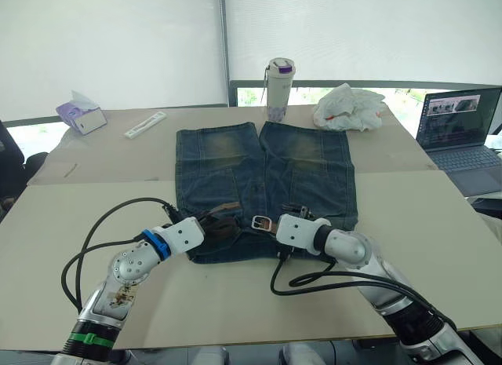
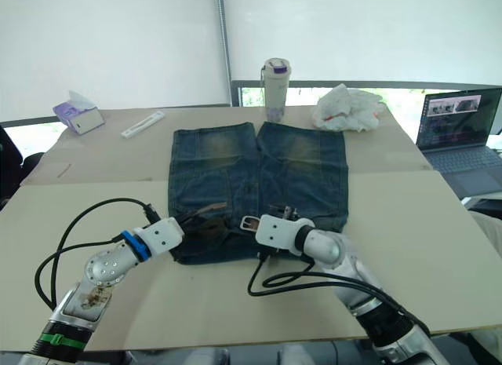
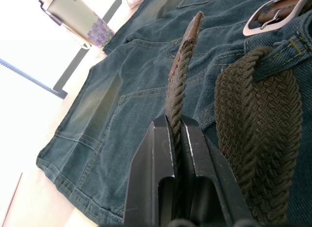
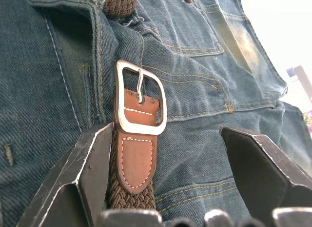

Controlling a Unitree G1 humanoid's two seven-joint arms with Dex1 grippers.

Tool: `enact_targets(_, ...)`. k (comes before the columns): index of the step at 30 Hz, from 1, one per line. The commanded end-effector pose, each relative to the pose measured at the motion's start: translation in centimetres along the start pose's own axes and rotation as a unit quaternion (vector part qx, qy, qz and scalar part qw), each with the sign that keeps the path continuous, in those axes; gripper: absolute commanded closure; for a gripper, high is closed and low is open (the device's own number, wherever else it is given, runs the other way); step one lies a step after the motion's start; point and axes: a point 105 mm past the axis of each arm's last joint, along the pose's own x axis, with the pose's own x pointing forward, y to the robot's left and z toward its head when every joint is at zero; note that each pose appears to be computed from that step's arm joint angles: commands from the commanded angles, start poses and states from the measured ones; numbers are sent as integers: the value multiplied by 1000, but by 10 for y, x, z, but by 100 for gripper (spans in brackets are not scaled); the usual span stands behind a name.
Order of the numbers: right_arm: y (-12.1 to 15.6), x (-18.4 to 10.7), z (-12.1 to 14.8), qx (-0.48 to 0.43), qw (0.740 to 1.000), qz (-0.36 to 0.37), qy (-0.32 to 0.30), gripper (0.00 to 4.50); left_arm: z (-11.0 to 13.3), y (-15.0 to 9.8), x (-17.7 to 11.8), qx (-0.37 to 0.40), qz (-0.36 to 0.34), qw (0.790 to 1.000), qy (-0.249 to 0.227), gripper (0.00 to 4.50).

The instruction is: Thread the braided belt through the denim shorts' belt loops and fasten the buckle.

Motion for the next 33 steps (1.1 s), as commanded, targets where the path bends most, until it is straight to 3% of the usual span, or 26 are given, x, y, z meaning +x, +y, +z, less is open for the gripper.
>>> enact_targets(1,-7,3,7,-42,999,-11,-11,67,10,5,2,9,10,1000,-19,450)
enact_targets(7,3,11,1,-64,998,-1,-4,67,11,4,3,8,12,1000,-21,450)
enact_targets(26,10,-3,-27,-12,998,-17,61,67,12,2,3,9,10,1000,-23,450)
enact_targets(33,11,1,-23,-7,999,-18,50,285,12,2,4,11,10,1000,-24,450)
